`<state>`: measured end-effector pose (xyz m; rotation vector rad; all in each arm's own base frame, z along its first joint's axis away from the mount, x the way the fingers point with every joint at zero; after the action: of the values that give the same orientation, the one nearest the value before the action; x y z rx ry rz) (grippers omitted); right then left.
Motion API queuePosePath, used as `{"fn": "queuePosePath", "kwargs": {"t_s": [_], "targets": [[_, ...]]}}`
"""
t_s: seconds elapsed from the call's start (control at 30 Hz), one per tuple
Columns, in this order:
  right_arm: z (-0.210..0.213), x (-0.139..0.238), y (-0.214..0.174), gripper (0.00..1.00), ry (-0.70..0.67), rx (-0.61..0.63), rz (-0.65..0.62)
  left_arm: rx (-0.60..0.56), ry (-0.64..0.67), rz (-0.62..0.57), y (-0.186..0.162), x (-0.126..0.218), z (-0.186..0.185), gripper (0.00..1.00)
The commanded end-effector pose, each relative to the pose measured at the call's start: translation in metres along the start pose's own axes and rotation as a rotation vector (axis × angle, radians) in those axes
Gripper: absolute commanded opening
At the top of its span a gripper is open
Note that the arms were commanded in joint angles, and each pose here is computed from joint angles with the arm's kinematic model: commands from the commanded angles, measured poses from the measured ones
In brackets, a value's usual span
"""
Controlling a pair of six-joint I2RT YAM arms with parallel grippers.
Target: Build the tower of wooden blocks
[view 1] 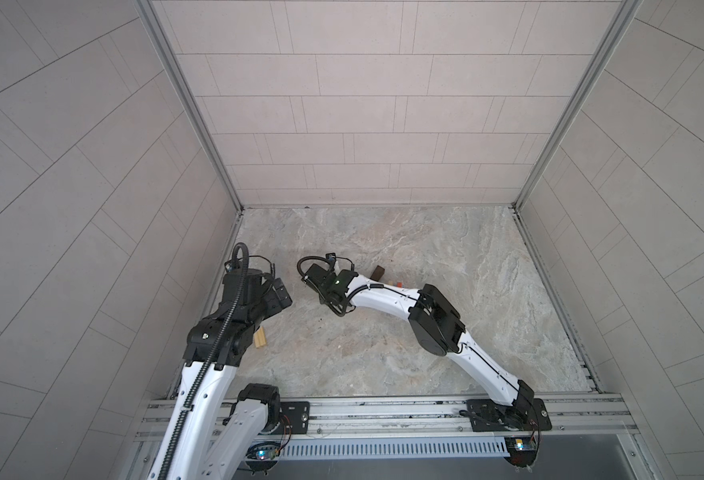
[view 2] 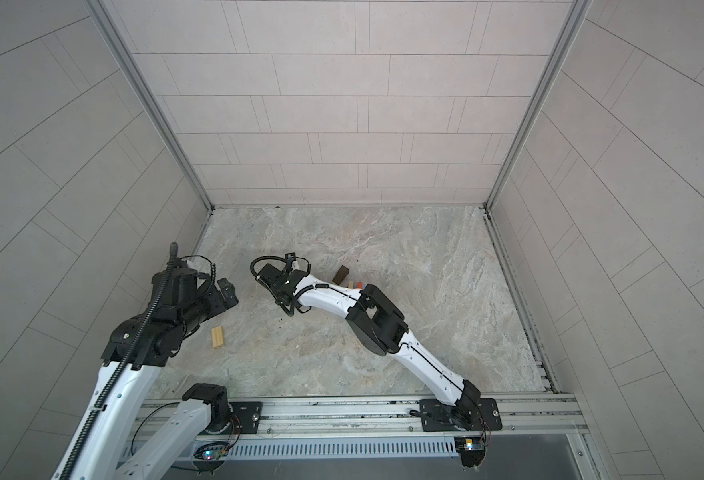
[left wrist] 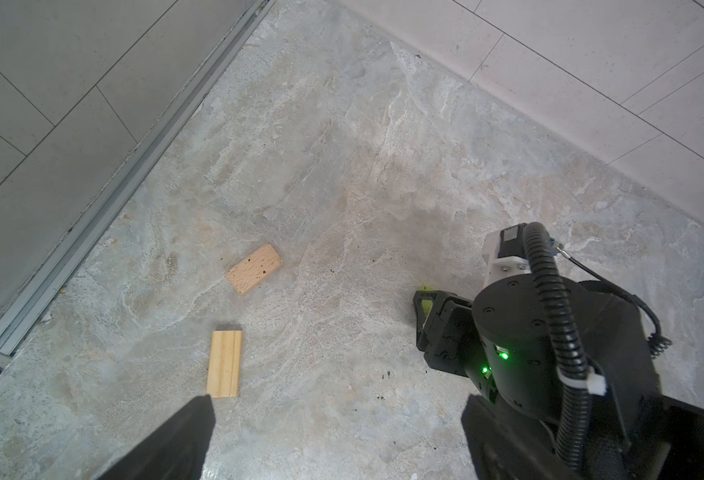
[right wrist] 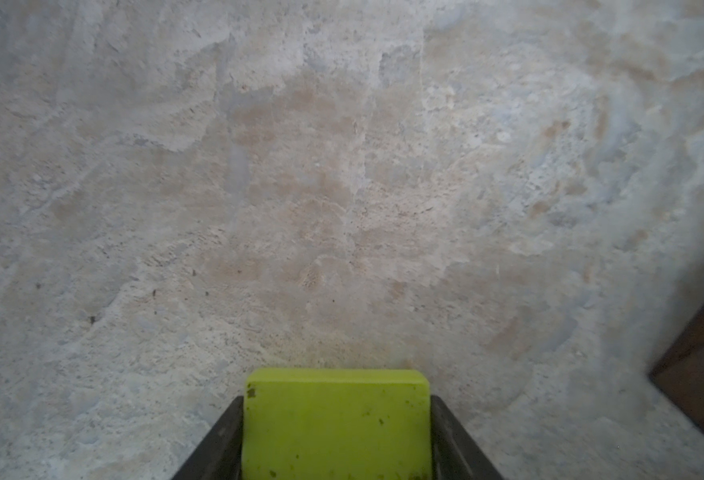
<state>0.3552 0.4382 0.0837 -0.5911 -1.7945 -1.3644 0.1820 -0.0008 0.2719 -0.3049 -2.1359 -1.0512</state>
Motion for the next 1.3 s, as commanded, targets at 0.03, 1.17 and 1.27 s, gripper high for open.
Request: {"fn": "queuePosePath", "kwargs": {"t_s": [0.03, 1.17, 1.27], "targets": [[-0.013, 0.032, 0.009, 0.45, -0.025, 0.028, 0.008, 0.015, 0.032, -0.018, 0.002, -0.001, 0.005, 1.00], [-0.180, 0.161, 0.005, 0.44, -0.235, -0.181, -0.013, -0.006, 0.028, 0.017, -0.003, -0.010, 0.005, 1.00], [-0.185, 0.158, -0.003, 0.44, -0.234, -0.204, 0.011, -0.005, 0.024, 0.019, -0.003, -0.010, 0.004, 1.00]]}}
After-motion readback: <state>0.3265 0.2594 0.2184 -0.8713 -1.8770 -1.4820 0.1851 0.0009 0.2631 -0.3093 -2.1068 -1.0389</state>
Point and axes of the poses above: each gripper's point midway between its finger pads, its own x axis back along the fingers, its own z axis along the line the jaws close on, y = z × x, the point moved 6 cm from there along x, back along the fingers, and after that the axes turned 14 degrees about x, right-handed, at the moved point
